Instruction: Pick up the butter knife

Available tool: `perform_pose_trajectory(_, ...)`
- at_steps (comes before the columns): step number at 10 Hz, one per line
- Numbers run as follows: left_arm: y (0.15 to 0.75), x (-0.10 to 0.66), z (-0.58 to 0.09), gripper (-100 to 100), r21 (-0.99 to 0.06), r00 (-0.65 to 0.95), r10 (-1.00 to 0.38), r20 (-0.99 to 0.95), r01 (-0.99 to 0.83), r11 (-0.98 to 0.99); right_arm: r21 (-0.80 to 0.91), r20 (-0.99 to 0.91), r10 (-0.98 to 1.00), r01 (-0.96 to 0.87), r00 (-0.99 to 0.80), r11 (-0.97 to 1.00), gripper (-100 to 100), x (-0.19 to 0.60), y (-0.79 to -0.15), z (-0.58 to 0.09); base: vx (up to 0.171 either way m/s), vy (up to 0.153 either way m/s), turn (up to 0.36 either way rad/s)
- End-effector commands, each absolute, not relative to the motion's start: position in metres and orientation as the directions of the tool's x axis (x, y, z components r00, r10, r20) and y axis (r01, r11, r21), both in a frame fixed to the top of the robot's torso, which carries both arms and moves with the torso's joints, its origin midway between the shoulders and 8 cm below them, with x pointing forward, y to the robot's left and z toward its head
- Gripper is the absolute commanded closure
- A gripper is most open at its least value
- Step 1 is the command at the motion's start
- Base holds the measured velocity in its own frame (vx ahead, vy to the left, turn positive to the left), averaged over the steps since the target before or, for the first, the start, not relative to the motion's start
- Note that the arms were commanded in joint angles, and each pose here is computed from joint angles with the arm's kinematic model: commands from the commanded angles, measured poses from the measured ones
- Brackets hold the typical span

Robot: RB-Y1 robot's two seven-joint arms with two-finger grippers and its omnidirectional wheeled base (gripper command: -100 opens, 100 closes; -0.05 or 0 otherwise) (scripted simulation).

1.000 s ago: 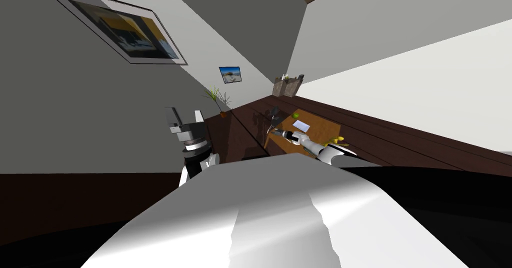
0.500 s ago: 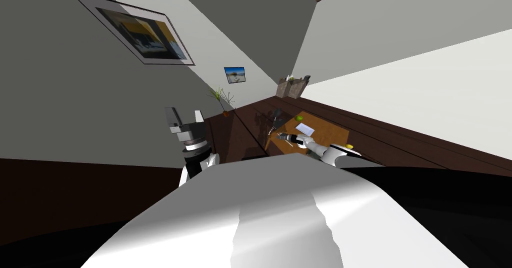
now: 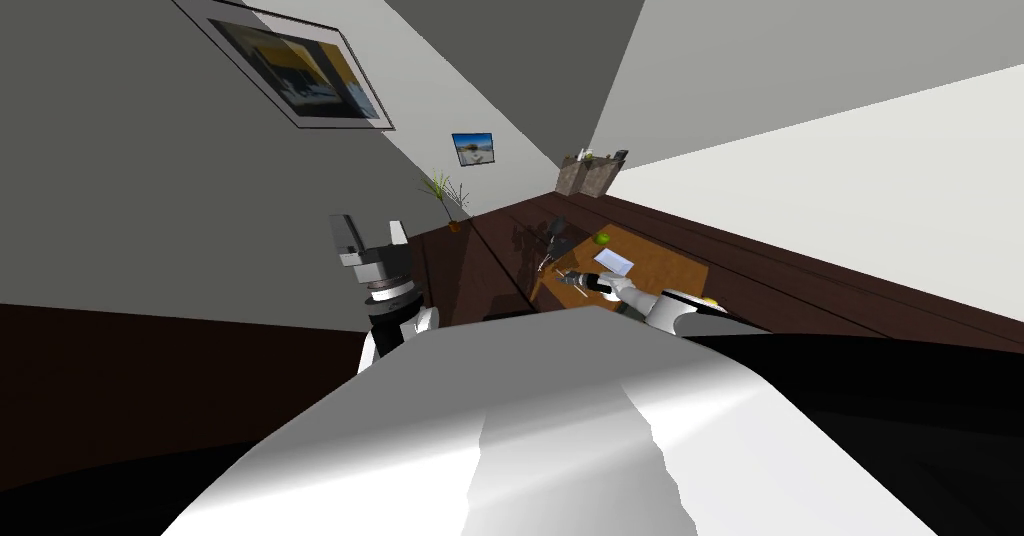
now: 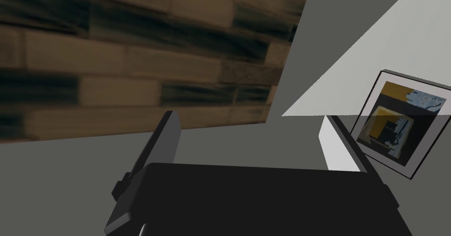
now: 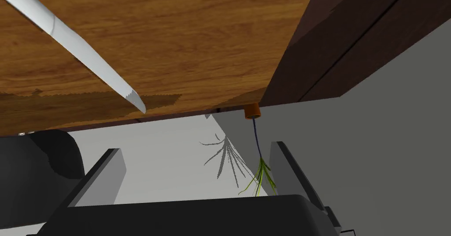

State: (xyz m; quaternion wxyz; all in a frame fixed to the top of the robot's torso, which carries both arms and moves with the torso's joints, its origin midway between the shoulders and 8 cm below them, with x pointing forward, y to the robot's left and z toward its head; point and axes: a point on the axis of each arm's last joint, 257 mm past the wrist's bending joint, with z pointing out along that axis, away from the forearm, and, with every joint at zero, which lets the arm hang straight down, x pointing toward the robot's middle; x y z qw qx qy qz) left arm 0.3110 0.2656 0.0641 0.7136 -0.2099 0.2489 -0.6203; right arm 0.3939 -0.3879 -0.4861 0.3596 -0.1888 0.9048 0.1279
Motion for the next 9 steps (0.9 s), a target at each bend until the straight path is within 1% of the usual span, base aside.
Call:
perform_pose_trajectory(1,0.266,0.311,0.064,0,-0.608,0.107,-0.990,-0.095,0.781,0.142,0.060,-0.627,-0.294,-0.421,-0.721,0.905,-100,0.360,-0.419,-0.508,0.054,-0.060,0.178)
perform_pose_trajectory(3,0.266,0.311,0.064,0,-0.608,0.107,-0.990,-0.095,0.781,0.142,0.060,-0.627,-0.294,-0.421,-0.721,0.905,-100,0.360,-0.419,-0.508,0.042,-0.050,0.033)
perform_pose_trajectory(4,0.266,0.311,0.064,0,-0.608,0.107,-0.990,-0.095,0.781,0.142,0.037,-0.574,-0.320,-0.414,-0.754,0.910,-100,0.335,-0.440,-0.522,0.042,-0.039,0.105)
perform_pose_trajectory(5,0.266,0.311,0.064,0,-0.608,0.107,-0.990,-0.095,0.781,0.142,0.045,-0.585,-0.322,-0.426,-0.744,0.904,-100,0.339,-0.431,-0.519,0.038,-0.042,0.063)
perform_pose_trajectory(7,0.266,0.311,0.064,0,-0.608,0.107,-0.990,-0.095,0.781,0.142,0.026,-0.542,-0.333,-0.411,-0.772,0.911,-100,0.319,-0.451,-0.529,0.015,-0.020,0.019)
perform_pose_trajectory(9,0.266,0.311,0.064,0,-0.608,0.107,-0.990,-0.095,0.781,0.142,0.029,-0.547,-0.334,-0.417,-0.767,0.909,-100,0.320,-0.448,-0.529,0.011,-0.015,0.028)
